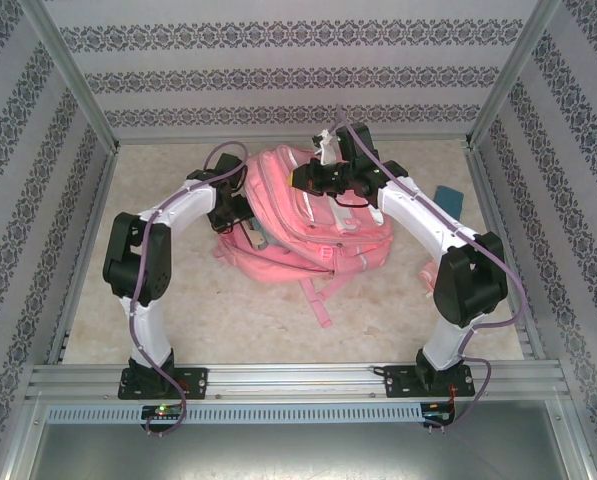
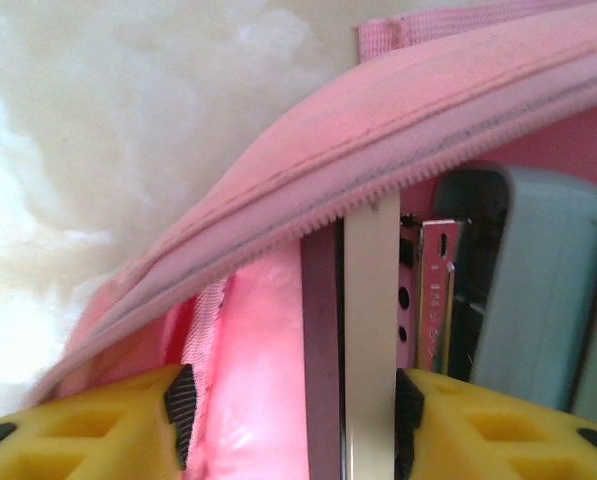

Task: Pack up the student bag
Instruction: Place the loose stationery in the student bag, then rotate the personal item at the middle-right of the table, then close the student bag at the center of the table.

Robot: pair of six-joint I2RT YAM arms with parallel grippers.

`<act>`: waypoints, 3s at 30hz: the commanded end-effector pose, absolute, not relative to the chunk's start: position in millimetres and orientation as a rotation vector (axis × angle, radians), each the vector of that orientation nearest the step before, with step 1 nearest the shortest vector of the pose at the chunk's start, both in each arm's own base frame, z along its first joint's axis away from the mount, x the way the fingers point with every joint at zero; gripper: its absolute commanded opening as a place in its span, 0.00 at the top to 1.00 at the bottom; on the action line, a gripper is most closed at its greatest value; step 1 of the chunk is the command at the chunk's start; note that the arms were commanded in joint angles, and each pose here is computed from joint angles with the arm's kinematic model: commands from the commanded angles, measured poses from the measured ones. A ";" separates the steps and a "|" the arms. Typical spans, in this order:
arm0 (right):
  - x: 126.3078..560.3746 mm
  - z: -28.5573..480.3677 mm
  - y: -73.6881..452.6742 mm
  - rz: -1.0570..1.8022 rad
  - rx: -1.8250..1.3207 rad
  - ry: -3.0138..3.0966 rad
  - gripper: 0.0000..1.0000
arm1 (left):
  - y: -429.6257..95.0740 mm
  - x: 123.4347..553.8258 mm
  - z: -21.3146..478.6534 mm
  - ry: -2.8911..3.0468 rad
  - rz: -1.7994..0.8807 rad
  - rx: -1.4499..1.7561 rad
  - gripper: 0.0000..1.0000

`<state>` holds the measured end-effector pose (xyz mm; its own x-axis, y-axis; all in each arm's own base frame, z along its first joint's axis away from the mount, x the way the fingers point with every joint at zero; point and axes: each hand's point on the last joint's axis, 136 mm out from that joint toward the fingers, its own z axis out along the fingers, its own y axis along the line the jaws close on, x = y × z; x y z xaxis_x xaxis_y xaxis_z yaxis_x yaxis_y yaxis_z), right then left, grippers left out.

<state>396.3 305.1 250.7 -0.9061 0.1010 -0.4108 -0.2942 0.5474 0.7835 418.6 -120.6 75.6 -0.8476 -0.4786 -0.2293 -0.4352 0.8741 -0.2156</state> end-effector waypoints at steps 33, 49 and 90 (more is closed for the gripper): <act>412.7 248.8 216.2 1.014 0.036 2.340 0.62 | -173.1 403.8 141.6 2.661 -0.603 -0.443 0.45; 371.4 117.6 -28.3 0.260 0.907 2.509 0.43 | -180.5 390.7 151.7 2.646 -0.678 -0.415 0.44; 290.8 116.4 -25.7 0.032 0.865 2.600 0.02 | -107.0 412.0 214.4 2.574 -0.260 -0.274 0.34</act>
<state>284.4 -43.5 101.0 -0.7166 0.6044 -0.3479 0.6111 0.7846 0.1045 382.5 -83.9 190.5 -0.8386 -0.3412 -0.4247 -0.2935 0.9397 -0.1755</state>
